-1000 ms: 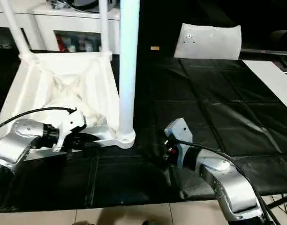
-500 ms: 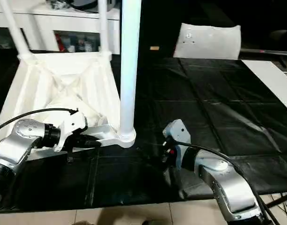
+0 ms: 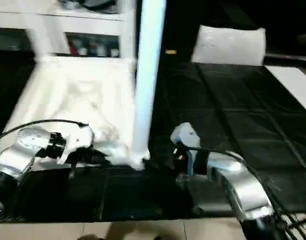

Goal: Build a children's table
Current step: Rotate leg to tighten

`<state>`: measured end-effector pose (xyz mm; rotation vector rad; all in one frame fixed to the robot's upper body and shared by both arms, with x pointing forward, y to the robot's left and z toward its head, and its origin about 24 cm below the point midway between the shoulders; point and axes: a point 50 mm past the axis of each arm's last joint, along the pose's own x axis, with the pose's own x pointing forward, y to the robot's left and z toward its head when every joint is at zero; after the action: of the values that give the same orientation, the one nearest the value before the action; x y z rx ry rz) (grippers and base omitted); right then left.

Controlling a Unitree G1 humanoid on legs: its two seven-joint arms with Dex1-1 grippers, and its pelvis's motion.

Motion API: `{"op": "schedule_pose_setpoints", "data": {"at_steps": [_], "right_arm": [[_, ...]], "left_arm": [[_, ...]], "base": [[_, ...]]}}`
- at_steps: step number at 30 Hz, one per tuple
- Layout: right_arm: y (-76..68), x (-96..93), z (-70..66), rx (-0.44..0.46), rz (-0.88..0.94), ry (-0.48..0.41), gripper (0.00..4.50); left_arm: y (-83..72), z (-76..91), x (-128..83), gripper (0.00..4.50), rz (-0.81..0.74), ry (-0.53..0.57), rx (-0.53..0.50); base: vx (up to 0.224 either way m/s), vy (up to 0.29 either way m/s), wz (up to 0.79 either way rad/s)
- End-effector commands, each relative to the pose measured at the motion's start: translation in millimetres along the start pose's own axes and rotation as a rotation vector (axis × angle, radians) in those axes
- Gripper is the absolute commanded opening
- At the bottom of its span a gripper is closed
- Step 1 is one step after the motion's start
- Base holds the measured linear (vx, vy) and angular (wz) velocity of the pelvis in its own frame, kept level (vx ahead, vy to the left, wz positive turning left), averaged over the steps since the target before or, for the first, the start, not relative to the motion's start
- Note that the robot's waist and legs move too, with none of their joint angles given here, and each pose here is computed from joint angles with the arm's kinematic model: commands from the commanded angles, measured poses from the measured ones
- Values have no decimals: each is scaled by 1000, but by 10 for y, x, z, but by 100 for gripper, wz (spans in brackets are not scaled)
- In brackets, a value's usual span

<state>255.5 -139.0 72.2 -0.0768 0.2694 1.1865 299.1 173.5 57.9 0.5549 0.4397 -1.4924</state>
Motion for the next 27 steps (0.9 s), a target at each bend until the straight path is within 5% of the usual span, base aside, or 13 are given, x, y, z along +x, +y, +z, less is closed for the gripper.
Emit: {"op": "schedule_pose_setpoints", "data": {"at_steps": [1, 15, 27], "right_arm": [[-39, -6, 4, -10, 43, 2, 394], [-222, 61, -82, -36, 206, 77, 269], [-205, 145, -78, 6, 276, 33, 204]], "left_arm": [[-20, 118, 125, 0, -105, -18, 80], [79, 242, 134, 0, -200, -10, 157], [150, 264, 128, 0, -163, -59, 60]], "base": [[0, 0, 0], [0, 0, 0], [0, 0, 0]]}}
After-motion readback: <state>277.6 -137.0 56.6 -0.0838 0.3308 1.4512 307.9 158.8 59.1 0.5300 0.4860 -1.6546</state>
